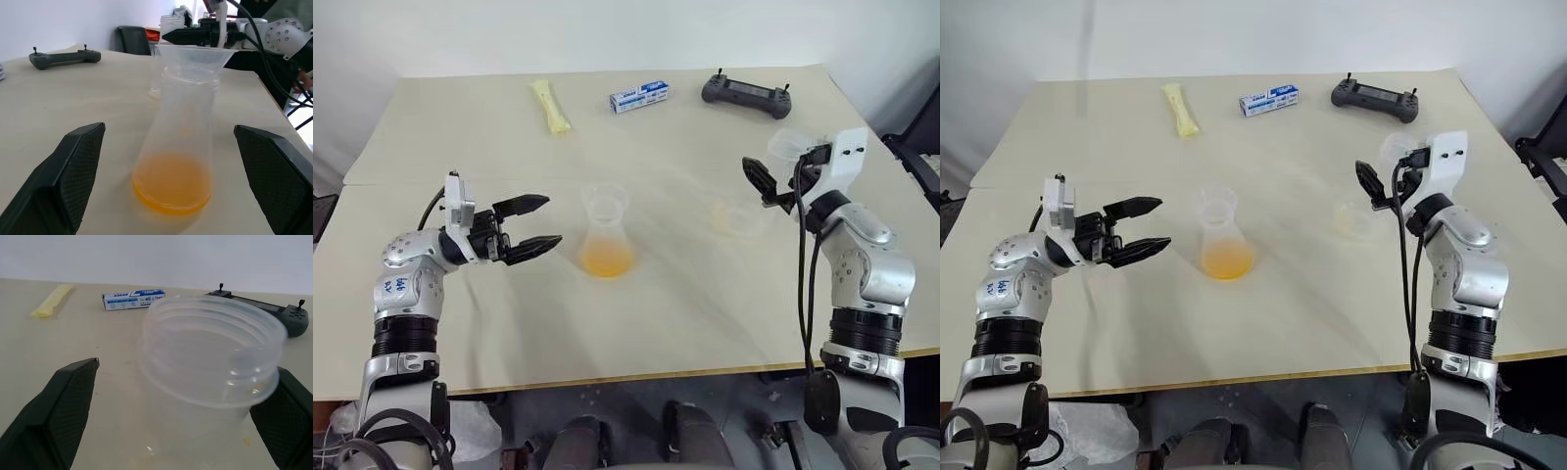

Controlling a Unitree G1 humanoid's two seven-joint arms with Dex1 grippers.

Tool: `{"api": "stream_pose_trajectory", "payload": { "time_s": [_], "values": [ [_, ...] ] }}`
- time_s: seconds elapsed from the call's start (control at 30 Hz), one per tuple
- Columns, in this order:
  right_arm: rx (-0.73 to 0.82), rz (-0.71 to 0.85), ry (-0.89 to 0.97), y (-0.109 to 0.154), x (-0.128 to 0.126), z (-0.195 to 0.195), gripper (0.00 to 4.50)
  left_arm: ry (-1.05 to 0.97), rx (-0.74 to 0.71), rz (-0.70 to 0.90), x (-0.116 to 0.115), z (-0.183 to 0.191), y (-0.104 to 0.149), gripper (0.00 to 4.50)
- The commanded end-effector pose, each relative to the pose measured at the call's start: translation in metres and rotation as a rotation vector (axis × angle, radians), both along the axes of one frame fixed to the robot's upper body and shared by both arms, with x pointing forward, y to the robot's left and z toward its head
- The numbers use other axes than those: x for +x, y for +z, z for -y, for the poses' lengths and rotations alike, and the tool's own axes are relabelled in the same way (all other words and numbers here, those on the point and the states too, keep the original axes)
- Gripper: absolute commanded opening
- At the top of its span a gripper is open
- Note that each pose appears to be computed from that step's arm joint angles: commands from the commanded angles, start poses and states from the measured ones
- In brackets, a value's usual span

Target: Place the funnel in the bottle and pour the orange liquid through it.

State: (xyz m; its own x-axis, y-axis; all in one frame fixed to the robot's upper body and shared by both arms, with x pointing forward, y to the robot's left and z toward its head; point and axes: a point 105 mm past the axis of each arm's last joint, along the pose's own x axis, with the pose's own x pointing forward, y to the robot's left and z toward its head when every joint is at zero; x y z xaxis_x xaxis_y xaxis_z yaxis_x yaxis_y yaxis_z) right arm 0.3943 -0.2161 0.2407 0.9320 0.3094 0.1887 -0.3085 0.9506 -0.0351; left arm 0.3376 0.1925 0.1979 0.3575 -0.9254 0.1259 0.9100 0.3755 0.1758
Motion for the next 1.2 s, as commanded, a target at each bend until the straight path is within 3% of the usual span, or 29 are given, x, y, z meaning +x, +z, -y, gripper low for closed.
{"api": "stream_pose_trajectory", "payload": {
  "time_s": [0.03, 0.17, 0.37, 0.47, 0.57, 0.73, 0.83, 1.03, 1.2],
  "values": [
    [-0.024, 0.082, -0.009, 0.022, -0.008, 0.005, 4.45, 0.04, 0.015, 0.03, 0.001, -0.005, 0.009, 4.5],
    [-0.08, 0.14, 0.003, 0.04, -0.014, 0.003, 4.45, 0.095, 0.045, -0.039, 0.007, -0.007, 0.0, 4.5],
    [-0.143, 0.232, 0.023, 0.063, -0.021, 0.001, 4.45, 0.066, 0.044, -0.004, -0.001, -0.005, -0.006, 4.5],
    [-0.125, 0.276, 0.166, 0.081, -0.037, -0.015, 4.45, 0.06, 0.041, 0.015, -0.006, -0.008, -0.005, 4.5],
    [-0.158, 0.278, 0.344, 0.083, -0.06, -0.033, 4.45, 0.045, 0.066, 0.009, -0.011, -0.011, -0.007, 4.5],
    [-0.272, 0.169, 0.652, 0.054, -0.109, -0.053, 4.45, 0.016, 0.11, 0.001, -0.022, -0.022, -0.011, 4.5],
    [-0.327, 0.065, 0.767, 0.023, -0.135, -0.055, 4.45, -0.004, 0.132, -0.014, -0.031, -0.028, -0.016, 4.5],
    [-0.438, -0.136, 0.75, -0.054, -0.148, -0.028, 4.45, -0.026, 0.153, -0.044, -0.039, -0.03, -0.023, 4.5],
    [-0.369, -0.104, 0.635, -0.07, -0.14, -0.011, 4.45, -0.03, 0.133, -0.05, -0.046, -0.032, -0.023, 4.5]
  ]
}}
